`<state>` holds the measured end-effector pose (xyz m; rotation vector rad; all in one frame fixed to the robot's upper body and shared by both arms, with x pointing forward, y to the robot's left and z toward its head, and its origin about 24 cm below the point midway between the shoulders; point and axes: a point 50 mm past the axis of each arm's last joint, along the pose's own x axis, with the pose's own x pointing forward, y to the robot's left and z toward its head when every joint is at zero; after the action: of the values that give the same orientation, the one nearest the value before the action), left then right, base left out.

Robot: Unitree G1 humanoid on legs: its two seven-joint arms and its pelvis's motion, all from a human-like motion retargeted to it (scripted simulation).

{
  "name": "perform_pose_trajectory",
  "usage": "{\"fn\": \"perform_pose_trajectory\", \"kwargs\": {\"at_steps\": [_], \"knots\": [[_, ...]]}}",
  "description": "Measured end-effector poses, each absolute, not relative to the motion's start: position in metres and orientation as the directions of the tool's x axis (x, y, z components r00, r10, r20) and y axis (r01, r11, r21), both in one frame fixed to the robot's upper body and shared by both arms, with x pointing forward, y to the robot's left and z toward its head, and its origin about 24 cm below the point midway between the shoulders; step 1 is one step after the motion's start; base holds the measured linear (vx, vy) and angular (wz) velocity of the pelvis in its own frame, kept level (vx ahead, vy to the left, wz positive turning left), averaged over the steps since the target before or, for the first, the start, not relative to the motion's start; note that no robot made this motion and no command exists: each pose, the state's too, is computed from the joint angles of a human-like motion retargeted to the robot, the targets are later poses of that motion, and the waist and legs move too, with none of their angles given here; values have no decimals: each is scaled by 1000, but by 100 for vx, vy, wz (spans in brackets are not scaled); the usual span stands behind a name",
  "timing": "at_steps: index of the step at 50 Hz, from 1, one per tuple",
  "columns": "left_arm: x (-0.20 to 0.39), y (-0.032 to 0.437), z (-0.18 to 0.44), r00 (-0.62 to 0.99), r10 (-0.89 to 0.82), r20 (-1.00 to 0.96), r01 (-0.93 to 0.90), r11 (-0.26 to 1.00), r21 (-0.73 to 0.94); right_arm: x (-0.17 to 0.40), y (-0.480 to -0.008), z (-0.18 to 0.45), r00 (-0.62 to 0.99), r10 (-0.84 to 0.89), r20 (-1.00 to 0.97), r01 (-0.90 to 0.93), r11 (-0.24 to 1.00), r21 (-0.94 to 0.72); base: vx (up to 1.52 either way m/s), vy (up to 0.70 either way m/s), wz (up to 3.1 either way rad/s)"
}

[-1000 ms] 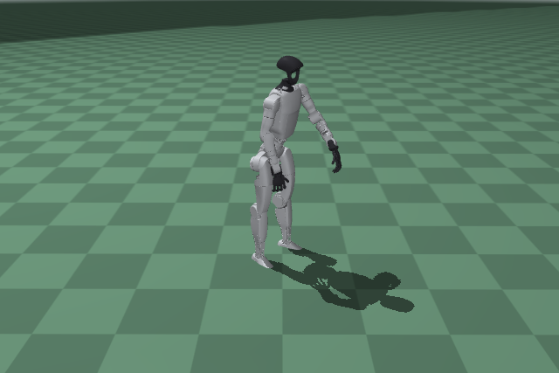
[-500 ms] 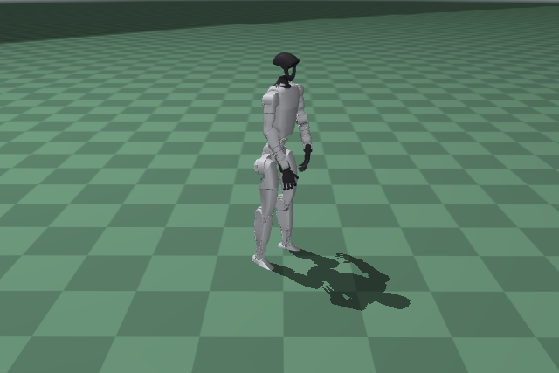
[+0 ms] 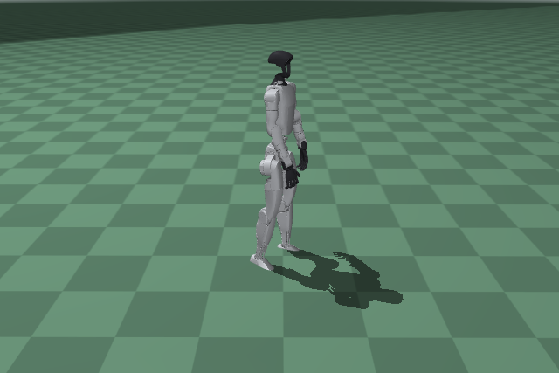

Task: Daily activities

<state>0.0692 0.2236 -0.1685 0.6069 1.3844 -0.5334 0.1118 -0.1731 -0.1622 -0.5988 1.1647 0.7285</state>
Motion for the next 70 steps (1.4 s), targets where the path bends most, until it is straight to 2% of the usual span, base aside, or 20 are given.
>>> {"fn": "perform_pose_trajectory", "kwargs": {"at_steps": [20,30,42,47,50,60,66,70], "knots": [[87,204,-168,139,-102,-985,662,750,16,99,-185,-164,195,180,-964,-730,683,-20,0,1,12],[97,199,-165,168,-153,-974,627,779,-15,98,-184,-162,204,212,-956,-750,661,-14,1,1,18],[119,192,-154,243,-264,-933,682,731,-29,108,-181,-154,272,264,-925,-784,618,-54,1,1,30],[138,179,-143,305,-351,-885,739,673,-12,138,-178,-143,370,274,-888,-784,604,-141,1,0,46],[155,165,-130,351,-424,-835,779,627,8,139,-191,-142,376,228,-898,-771,615,-167,0,-3,58],[211,107,-51,454,-710,-537,884,432,177,51,-279,-152,117,-88,-989,-670,729,-143,-3,-10,71],[220,85,-6,386,-826,-412,920,312,235,36,-303,-146,48,-157,-986,-551,819,-157,-11,-10,23],[217,74,10,230,-866,-443,959,124,254,58,-300,-145,72,-110,-991,-522,843,-131,-14,-33,95]]}}
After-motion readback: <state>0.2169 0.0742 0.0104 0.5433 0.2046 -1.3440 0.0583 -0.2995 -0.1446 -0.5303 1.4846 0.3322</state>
